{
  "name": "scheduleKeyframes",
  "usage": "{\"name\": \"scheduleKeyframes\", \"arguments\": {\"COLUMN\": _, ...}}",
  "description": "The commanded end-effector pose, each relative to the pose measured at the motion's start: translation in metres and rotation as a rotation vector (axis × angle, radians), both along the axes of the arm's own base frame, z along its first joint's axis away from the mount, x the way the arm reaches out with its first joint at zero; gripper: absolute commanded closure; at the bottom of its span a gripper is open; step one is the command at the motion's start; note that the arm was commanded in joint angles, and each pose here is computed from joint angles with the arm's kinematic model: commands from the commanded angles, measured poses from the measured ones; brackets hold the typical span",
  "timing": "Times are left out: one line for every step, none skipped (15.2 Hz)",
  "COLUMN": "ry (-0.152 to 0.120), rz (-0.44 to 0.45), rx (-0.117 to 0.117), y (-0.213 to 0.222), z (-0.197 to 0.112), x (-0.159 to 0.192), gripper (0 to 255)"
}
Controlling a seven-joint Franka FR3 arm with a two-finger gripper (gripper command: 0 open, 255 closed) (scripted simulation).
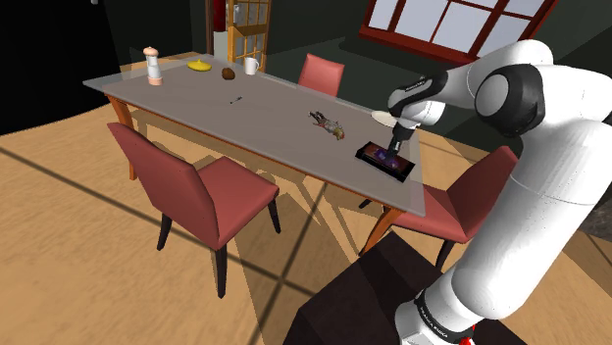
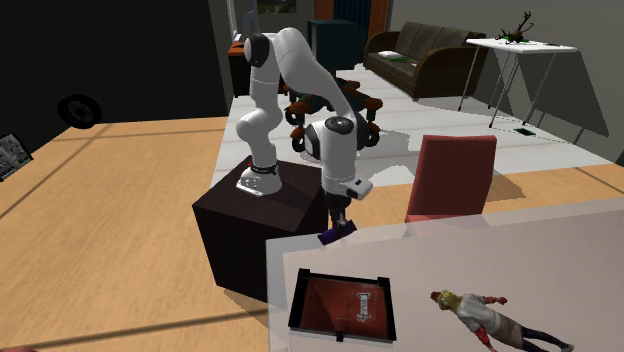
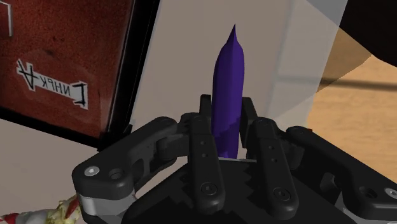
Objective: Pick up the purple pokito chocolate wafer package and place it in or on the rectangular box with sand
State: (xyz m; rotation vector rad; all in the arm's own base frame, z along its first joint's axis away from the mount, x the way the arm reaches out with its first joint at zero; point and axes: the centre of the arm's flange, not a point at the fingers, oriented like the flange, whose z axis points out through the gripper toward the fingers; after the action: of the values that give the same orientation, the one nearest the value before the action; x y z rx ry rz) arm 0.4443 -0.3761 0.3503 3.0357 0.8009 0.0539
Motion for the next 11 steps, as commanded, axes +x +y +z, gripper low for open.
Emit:
{"name": "scheduleKeyframes", "arguments": {"ry": 0.0, "rz": 0.0, "rx": 0.0, "y": 0.0, "z": 0.01, "x": 0.0, "gripper": 255}}
{"name": "scheduleKeyframes", "arguments": {"ry": 0.0, "rz": 0.0, "rx": 0.0, "y": 0.0, "z": 0.016, "x": 0.0, "gripper": 255}}
{"name": "scheduleKeyframes", "arguments": {"ry": 0.0, "rz": 0.0, "rx": 0.0, "y": 0.0, "z": 0.021, "x": 0.0, "gripper": 255}}
{"name": "scheduleKeyframes", "arguments": {"ry": 0.0, "rz": 0.0, "rx": 0.0, "y": 0.0, "z": 0.026, "x": 0.0, "gripper": 255}}
{"name": "scheduleKeyframes", "arguments": {"ry": 0.0, "rz": 0.0, "rx": 0.0, "y": 0.0, "z": 0.032, "x": 0.0, "gripper": 255}}
{"name": "scheduleKeyframes", "arguments": {"ry": 0.0, "rz": 0.0, "rx": 0.0, "y": 0.0, "z": 0.032, "x": 0.0, "gripper": 255}}
{"name": "scheduleKeyframes", "arguments": {"ry": 0.0, "rz": 0.0, "rx": 0.0, "y": -0.012, "z": 0.033, "x": 0.005, "gripper": 255}}
{"name": "scheduleKeyframes", "arguments": {"ry": 0.0, "rz": 0.0, "rx": 0.0, "y": -0.025, "z": 0.033, "x": 0.01, "gripper": 255}}
{"name": "scheduleKeyframes", "arguments": {"ry": 0.0, "rz": 0.0, "rx": 0.0, "y": -0.037, "z": 0.034, "x": 0.015, "gripper": 255}}
{"name": "scheduleKeyframes", "arguments": {"ry": 0.0, "rz": 0.0, "rx": 0.0, "y": -0.049, "z": 0.035, "x": 0.02, "gripper": 255}}
{"name": "scheduleKeyframes", "arguments": {"ry": 0.0, "rz": 0.0, "rx": 0.0, "y": -0.061, "z": 0.036, "x": 0.025, "gripper": 255}}
